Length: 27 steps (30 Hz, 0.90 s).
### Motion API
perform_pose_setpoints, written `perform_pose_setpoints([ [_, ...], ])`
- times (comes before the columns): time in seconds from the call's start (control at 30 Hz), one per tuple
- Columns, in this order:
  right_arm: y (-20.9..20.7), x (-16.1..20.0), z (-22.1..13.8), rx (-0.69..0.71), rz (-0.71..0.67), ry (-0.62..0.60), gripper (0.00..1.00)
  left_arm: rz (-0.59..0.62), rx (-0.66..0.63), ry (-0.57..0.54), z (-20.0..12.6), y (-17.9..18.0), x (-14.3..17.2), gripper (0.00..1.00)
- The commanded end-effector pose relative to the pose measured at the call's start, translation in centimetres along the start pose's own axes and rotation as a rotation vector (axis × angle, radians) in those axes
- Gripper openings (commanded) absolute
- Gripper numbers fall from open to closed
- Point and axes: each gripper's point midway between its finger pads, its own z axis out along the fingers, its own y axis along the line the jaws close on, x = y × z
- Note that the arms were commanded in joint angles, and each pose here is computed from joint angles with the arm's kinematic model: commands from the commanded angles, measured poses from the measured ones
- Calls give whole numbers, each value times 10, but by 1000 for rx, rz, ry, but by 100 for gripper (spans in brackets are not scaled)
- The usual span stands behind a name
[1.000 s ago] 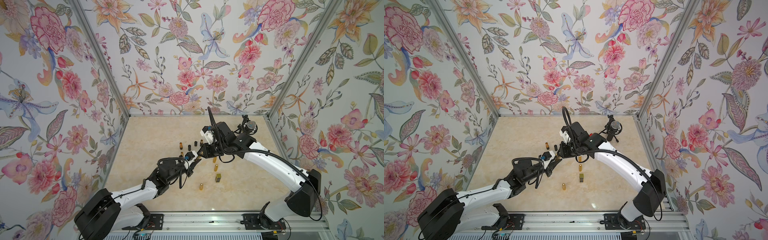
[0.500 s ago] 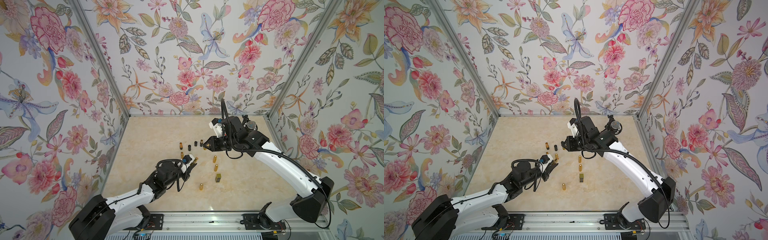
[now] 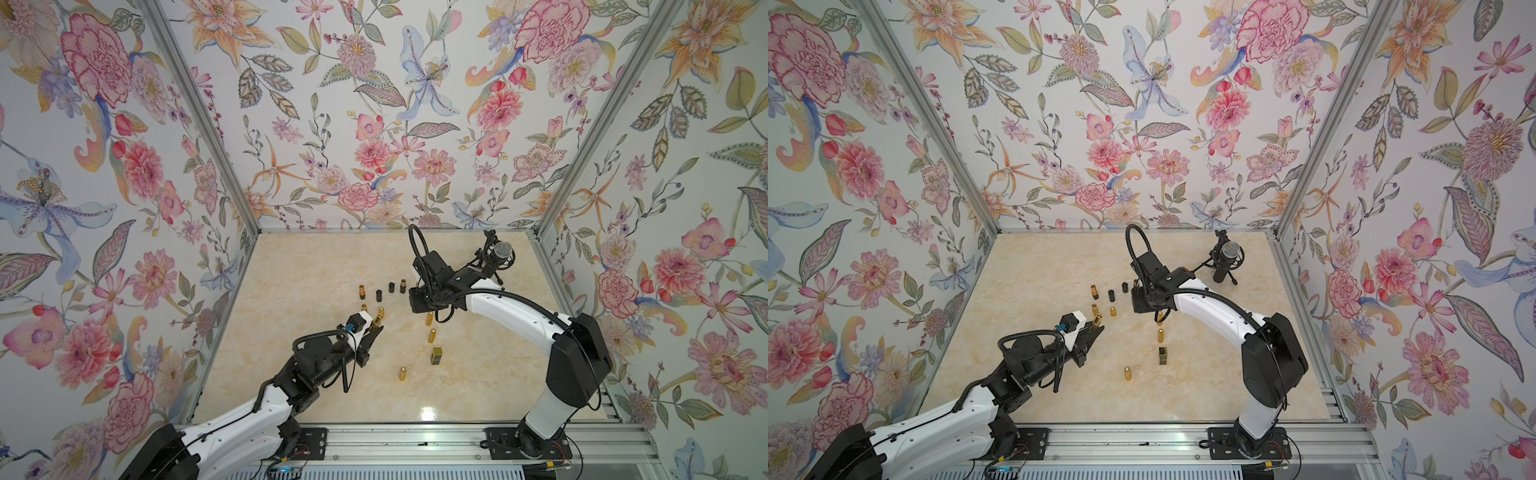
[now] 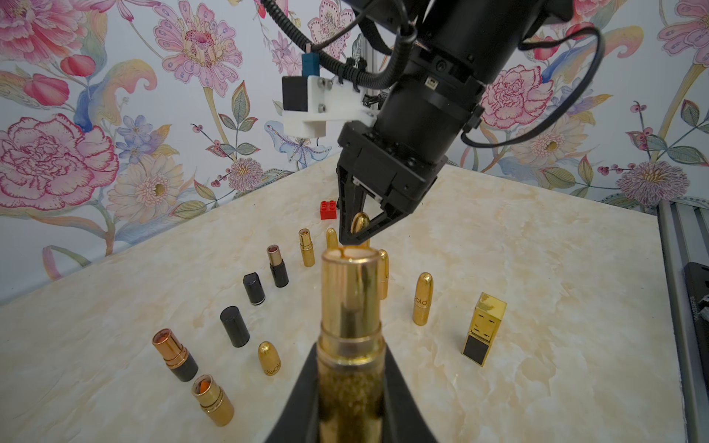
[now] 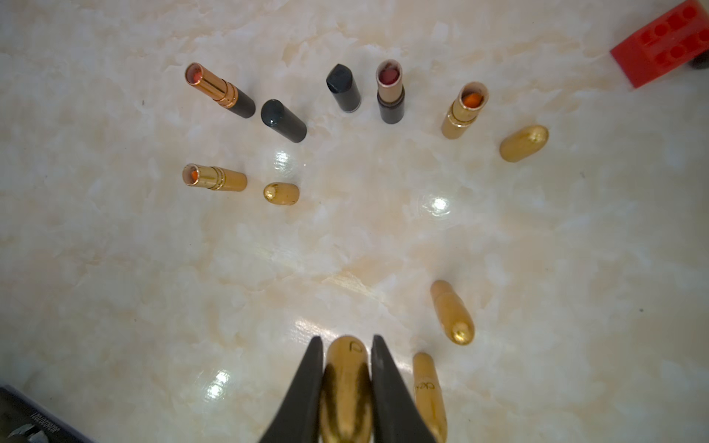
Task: Open the lipstick cap
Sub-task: Place the cover at the center of the board.
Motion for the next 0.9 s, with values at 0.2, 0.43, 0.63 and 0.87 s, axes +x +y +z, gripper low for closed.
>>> perform_pose_setpoints([
  [0.2,-6,2,57,151,-79,-23,21,-32,-57,-7,-4,11,5,6],
  [0.43,-16,4,81,180,-33,1,21,-27,-67,-10,-6,12,5,6],
  [0.63,-23,7,93,200,-22,21,21,-27,-67,-12,-5,12,5,5],
  [0.87,-22,6,104,200,-31,35,21,-31,-67,-14,-5,13,6,5],
])
